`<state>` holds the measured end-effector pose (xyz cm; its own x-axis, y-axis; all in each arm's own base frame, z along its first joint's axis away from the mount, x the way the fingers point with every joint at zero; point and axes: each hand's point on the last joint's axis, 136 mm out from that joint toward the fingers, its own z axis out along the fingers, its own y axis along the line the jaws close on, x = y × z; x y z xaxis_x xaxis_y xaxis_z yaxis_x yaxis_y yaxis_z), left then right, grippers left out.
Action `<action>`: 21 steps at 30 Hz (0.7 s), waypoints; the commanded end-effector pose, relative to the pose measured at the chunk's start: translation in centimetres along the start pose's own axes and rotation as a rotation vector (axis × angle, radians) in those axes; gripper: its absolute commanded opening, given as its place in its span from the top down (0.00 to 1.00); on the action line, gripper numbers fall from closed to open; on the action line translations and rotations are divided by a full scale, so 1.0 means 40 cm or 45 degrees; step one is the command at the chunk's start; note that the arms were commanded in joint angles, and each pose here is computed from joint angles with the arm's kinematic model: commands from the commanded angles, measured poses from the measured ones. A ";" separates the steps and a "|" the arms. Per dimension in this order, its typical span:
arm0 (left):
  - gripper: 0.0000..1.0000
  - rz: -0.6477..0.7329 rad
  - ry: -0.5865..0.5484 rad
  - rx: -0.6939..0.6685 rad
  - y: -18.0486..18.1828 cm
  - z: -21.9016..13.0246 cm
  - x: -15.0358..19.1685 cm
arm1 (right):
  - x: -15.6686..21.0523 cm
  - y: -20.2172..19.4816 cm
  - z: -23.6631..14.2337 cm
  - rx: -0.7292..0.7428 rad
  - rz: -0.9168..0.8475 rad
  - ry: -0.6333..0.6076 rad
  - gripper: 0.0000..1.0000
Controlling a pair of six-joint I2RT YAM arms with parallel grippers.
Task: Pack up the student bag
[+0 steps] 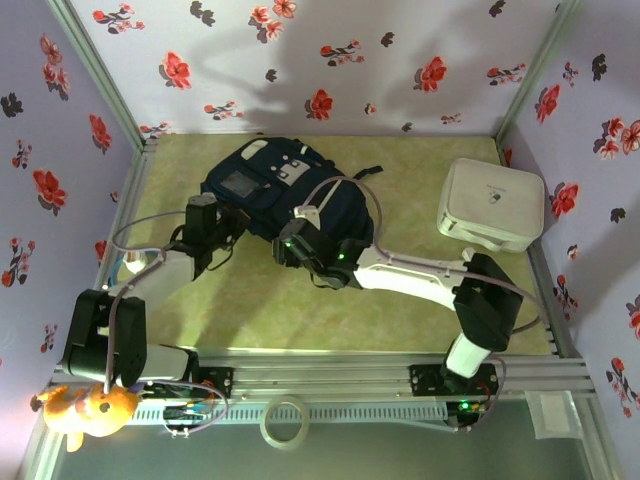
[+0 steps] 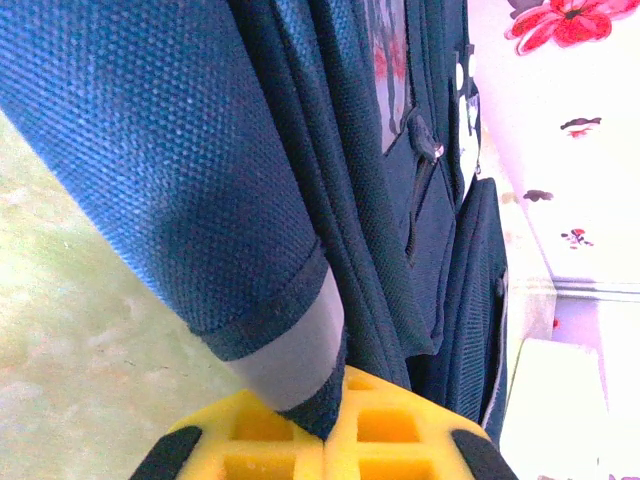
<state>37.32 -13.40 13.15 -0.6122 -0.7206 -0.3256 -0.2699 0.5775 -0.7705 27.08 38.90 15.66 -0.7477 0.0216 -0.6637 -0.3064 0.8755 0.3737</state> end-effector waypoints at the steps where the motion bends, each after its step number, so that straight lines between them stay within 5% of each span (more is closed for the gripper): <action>1: 1.00 0.063 -0.029 0.151 -0.105 -0.006 -0.022 | 0.023 0.024 0.029 -0.031 -0.010 0.068 0.51; 8: 1.00 0.120 0.036 0.158 -0.135 0.010 0.014 | 0.036 0.027 0.063 -0.003 -0.037 0.103 0.70; 21: 1.00 0.219 0.147 0.197 -0.189 0.027 0.076 | 0.037 -0.115 0.091 0.240 0.085 0.070 0.74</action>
<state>37.66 -17.42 13.46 -0.6923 -0.6303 -0.3514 -0.2023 0.6369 -0.7439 28.67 38.69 11.85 -0.7973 0.0249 -0.6030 -0.2225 0.9166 0.3321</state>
